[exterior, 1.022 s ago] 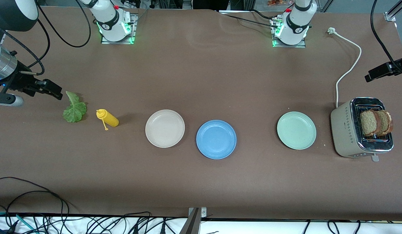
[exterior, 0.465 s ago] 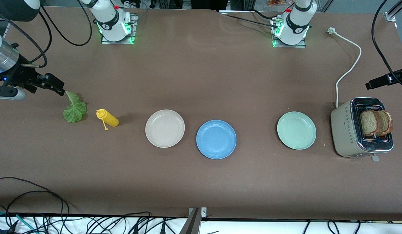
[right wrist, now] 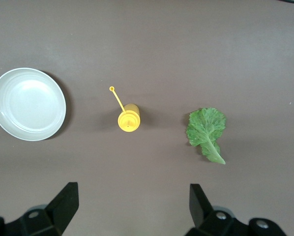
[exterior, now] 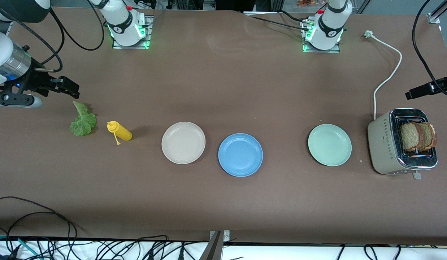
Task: Make sandwich in blue plate with both arms
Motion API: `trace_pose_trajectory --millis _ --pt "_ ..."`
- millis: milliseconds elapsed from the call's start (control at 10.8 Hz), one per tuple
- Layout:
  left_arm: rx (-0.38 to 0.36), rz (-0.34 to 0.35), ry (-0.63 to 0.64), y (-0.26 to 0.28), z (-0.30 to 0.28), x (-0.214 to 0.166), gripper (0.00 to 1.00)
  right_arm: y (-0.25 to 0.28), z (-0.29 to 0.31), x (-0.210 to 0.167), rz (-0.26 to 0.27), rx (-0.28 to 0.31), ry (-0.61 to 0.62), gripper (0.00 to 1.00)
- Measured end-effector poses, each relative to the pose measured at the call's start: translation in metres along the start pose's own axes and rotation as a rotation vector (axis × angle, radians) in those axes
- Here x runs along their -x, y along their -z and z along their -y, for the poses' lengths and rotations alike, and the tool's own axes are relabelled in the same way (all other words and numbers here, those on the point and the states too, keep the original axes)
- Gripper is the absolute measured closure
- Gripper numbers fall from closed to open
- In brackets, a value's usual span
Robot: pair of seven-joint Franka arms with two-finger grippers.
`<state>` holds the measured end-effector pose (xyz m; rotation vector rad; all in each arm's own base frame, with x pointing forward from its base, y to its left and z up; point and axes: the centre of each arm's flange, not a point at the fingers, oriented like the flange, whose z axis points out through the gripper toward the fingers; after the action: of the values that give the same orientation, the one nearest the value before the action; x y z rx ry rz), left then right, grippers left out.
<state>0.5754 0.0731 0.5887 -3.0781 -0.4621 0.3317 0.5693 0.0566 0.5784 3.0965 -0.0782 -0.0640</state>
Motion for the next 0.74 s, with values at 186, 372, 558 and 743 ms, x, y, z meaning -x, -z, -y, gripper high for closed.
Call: trace_pose_trajectory --millis 186,372,558,743 --pt "0.000 -0.006 -0.017 0.003 -0.009 0.003 0.00 -0.004 -0.005 -0.003 0.007 0.000 -0.009 0.00" --pt "-0.001 -0.017 -0.073 0.008 -0.038 0.013 0.00 -0.007 -0.007 -0.004 0.011 0.001 -0.013 0.00" --pt "-0.001 -0.020 -0.081 0.010 -0.042 0.015 0.00 -0.008 0.004 -0.003 0.013 0.001 0.006 0.00" --pt "-0.001 -0.020 -0.079 0.010 -0.041 0.015 0.00 -0.008 0.008 -0.003 0.015 0.002 0.015 0.00"
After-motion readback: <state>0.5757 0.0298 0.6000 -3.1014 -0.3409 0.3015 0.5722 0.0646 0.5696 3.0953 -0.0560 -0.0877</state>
